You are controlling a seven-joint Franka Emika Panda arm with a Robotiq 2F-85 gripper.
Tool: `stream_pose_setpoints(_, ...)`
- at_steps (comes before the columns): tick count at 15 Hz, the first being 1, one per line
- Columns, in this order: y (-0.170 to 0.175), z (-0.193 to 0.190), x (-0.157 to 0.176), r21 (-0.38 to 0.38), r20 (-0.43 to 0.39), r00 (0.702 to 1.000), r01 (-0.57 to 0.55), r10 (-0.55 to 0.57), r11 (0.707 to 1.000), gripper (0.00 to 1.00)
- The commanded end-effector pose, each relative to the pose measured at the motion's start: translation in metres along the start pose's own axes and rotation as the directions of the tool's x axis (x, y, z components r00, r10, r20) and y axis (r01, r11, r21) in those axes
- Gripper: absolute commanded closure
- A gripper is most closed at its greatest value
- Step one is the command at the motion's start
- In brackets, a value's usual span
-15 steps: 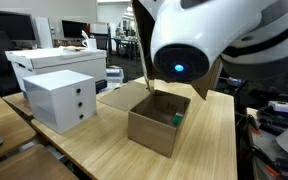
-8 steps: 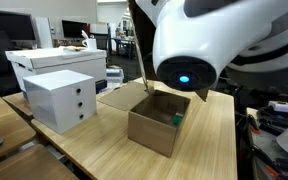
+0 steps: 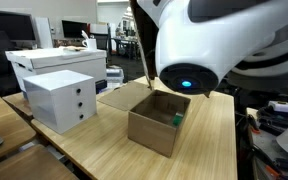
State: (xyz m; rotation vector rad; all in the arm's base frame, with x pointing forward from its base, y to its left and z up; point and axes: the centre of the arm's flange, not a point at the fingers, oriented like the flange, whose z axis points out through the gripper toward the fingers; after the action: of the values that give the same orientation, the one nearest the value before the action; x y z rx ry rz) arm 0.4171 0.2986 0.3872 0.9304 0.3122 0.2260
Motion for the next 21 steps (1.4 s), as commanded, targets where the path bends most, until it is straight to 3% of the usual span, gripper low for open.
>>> stream_pose_setpoints(1,0.012,0.007,-0.012,-0.091,0.026,0.999,0.045,-0.043,0.995,0.94)
stream_pose_setpoints(6,0.011,0.004,-0.012,-0.123,0.017,0.999,0.048,-0.046,0.991,0.94)
stream_pose_setpoints(11,0.014,-0.002,-0.015,-0.078,-0.006,0.997,0.072,-0.072,0.994,0.94)
stream_pose_setpoints(13,0.014,0.003,-0.01,-0.127,0.02,1.0,0.021,-0.019,0.992,0.94)
stream_pose_setpoints(16,0.016,-0.003,-0.016,-0.077,-0.011,0.997,0.077,-0.078,0.994,0.94)
stream_pose_setpoints(18,0.017,-0.001,-0.012,-0.109,0.007,0.999,0.034,-0.034,0.993,0.94)
stream_pose_setpoints(21,0.019,-0.006,-0.017,-0.073,-0.019,0.996,0.081,-0.083,0.994,0.94)
